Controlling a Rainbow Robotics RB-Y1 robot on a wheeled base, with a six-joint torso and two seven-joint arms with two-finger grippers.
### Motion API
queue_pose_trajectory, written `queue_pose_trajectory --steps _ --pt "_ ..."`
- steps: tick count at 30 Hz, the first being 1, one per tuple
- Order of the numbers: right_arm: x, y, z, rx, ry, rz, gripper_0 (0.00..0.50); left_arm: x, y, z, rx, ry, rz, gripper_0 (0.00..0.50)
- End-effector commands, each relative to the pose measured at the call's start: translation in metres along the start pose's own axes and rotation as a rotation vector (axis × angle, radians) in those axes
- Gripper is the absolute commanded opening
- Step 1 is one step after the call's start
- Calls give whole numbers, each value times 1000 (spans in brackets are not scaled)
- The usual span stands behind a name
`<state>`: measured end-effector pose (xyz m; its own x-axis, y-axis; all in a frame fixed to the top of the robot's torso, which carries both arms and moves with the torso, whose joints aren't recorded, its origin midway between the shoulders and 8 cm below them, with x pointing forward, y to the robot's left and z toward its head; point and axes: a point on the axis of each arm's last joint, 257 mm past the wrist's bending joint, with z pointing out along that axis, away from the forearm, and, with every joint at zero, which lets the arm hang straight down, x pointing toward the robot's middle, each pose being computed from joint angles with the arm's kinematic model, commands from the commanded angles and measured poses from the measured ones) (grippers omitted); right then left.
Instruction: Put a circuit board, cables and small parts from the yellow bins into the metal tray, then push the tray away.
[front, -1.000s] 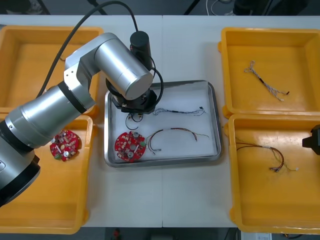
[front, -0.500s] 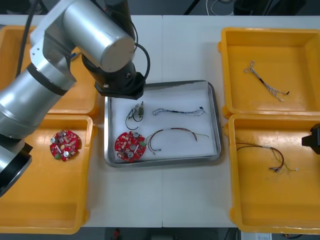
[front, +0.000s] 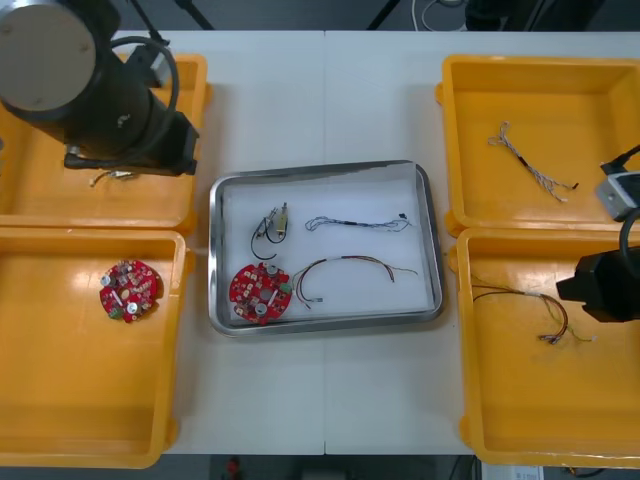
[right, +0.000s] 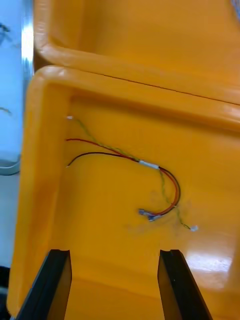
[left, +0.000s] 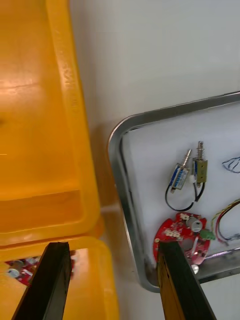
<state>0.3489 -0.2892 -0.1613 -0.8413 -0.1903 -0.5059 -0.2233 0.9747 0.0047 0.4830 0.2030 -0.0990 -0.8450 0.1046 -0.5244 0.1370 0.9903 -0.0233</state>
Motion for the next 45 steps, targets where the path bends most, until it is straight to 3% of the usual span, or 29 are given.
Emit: queue_pose_trajectory --steps 1,4,8,15,17,20,23,27,32,38,45 --pt "-21 35 -14 -47 -23 -146 500 11 43 -23 -11 -41 15 500" --pt "-29 61 -17 -95 -22 -238 500 21 64 -29 -14 -39 -15 500" --pt "-39 99 -17 -133 -22 -377 500 36 97 -36 -61 -39 -40 500" --pt "-39 148 -8 -144 4 -585 500 57 134 -37 -117 -17 -68 500" --pt "-38 164 -3 -145 3 -639 500 66 151 -36 -150 -6 -59 500" --pt "-39 185 3 -143 -7 -711 500 80 165 -33 -167 16 -60 500" --pt "-40 203 11 -133 -13 -779 500 94 174 -31 -170 37 -82 500" --pt "-32 213 24 -104 10 -850 500 107 180 -30 -171 53 -88 500" --pt "-29 225 43 -44 35 -1105 500 125 182 -29 -178 73 -89 500" --pt "-33 260 65 -76 -8 -1293 500 137 185 -30 -175 84 -99 500" --pt "-27 280 97 -62 -33 -1391 500 146 181 -30 -162 89 -99 500"
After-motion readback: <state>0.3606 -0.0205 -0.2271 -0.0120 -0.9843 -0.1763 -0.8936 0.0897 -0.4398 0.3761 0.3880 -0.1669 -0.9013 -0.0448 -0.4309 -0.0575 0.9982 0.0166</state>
